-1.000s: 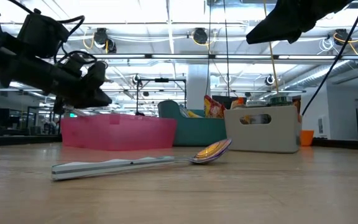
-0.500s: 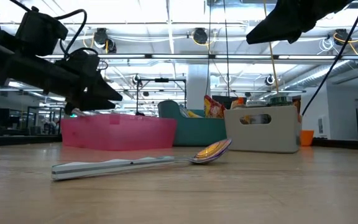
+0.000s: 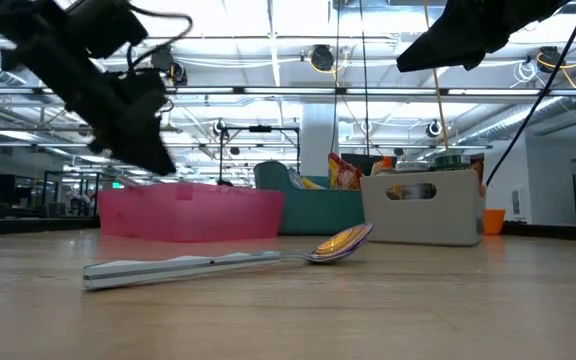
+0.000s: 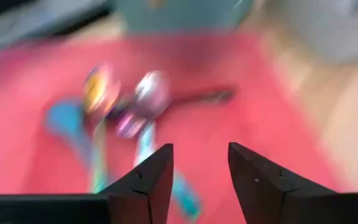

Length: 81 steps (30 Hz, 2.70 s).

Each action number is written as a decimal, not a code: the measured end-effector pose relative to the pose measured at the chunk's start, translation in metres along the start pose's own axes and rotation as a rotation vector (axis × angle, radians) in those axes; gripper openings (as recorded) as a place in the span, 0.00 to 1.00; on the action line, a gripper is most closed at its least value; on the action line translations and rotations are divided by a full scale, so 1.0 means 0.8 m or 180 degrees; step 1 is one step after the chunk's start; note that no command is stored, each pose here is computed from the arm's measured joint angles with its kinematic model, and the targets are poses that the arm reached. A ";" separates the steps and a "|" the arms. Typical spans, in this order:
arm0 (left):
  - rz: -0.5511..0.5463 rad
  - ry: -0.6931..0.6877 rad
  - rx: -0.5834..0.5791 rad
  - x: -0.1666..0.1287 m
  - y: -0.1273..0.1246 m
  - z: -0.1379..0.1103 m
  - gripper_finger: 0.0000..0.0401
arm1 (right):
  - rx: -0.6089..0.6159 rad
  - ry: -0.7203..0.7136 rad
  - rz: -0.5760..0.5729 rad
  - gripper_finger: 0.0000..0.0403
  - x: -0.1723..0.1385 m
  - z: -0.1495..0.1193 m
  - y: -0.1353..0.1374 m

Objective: Pick & Place Food Item
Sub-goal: Put the silver spoon into the red bin

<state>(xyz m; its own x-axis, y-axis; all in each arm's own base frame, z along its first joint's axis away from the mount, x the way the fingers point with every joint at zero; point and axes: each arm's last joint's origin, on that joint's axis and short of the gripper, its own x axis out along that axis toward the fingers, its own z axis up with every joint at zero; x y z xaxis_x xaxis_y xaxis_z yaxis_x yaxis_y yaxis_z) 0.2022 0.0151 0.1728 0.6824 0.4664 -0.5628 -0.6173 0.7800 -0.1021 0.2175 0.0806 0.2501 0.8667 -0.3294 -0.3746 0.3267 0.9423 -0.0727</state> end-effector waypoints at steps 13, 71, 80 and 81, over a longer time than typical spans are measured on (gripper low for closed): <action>0.0387 0.0556 -0.0093 -0.010 0.000 -0.007 0.36 | 0.0030 0.0000 0.0001 0.15 0.000 0.000 0.000; 0.0647 0.0110 0.0905 -0.009 -0.009 0.015 0.14 | 0.0032 -0.0002 -0.0002 0.15 0.000 0.000 0.000; 0.0611 0.0349 0.2532 -0.016 -0.013 0.028 0.14 | 0.0036 -0.0003 -0.0005 0.15 0.000 0.000 0.000; 0.0612 0.0417 0.2730 -0.017 -0.013 0.030 0.15 | 0.0035 -0.0003 -0.0007 0.15 0.000 0.000 0.000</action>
<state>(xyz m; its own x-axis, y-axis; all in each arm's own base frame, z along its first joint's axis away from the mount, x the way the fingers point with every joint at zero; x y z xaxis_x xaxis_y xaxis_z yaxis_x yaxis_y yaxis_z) 0.2087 0.0104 0.2010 0.5145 0.6111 -0.6016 -0.1752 0.7617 0.6239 0.2175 0.0805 0.2502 0.8664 -0.3314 -0.3735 0.3326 0.9409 -0.0633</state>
